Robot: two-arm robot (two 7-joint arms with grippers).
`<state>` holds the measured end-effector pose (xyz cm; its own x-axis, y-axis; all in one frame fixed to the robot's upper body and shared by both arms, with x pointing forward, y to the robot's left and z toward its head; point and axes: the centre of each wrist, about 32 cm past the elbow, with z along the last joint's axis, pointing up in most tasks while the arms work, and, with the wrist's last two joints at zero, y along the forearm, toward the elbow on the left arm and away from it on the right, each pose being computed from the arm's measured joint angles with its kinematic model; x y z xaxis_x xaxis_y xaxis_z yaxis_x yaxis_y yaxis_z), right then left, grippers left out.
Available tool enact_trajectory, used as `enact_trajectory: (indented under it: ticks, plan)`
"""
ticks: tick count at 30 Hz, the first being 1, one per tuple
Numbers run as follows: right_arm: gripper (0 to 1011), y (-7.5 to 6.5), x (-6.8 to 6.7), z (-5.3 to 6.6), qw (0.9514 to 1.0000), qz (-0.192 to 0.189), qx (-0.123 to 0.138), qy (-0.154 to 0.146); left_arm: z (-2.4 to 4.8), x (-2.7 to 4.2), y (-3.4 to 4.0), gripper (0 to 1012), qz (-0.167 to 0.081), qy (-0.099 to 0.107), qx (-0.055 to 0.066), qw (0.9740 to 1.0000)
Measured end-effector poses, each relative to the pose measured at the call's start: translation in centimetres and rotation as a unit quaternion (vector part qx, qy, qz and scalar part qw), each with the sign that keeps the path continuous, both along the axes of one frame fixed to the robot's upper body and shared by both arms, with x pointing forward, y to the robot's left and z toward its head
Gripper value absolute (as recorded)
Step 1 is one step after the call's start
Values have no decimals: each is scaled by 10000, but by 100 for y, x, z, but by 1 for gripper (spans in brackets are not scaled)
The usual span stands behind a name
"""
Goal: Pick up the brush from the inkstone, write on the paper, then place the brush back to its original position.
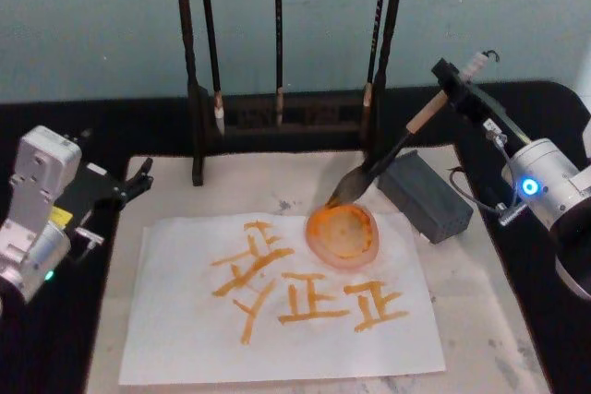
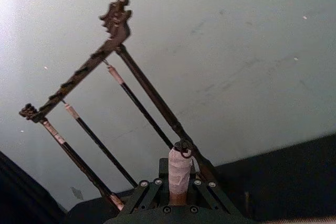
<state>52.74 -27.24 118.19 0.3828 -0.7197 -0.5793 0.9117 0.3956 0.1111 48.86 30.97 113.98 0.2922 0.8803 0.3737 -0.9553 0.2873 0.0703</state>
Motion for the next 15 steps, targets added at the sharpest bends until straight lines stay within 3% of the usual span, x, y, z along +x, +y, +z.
enact_trajectory:
  ticks: [15]
  plan:
    - [168,-46,82,-101,9977,57,311,599,0,0,0,1010,0,0,0,10000]
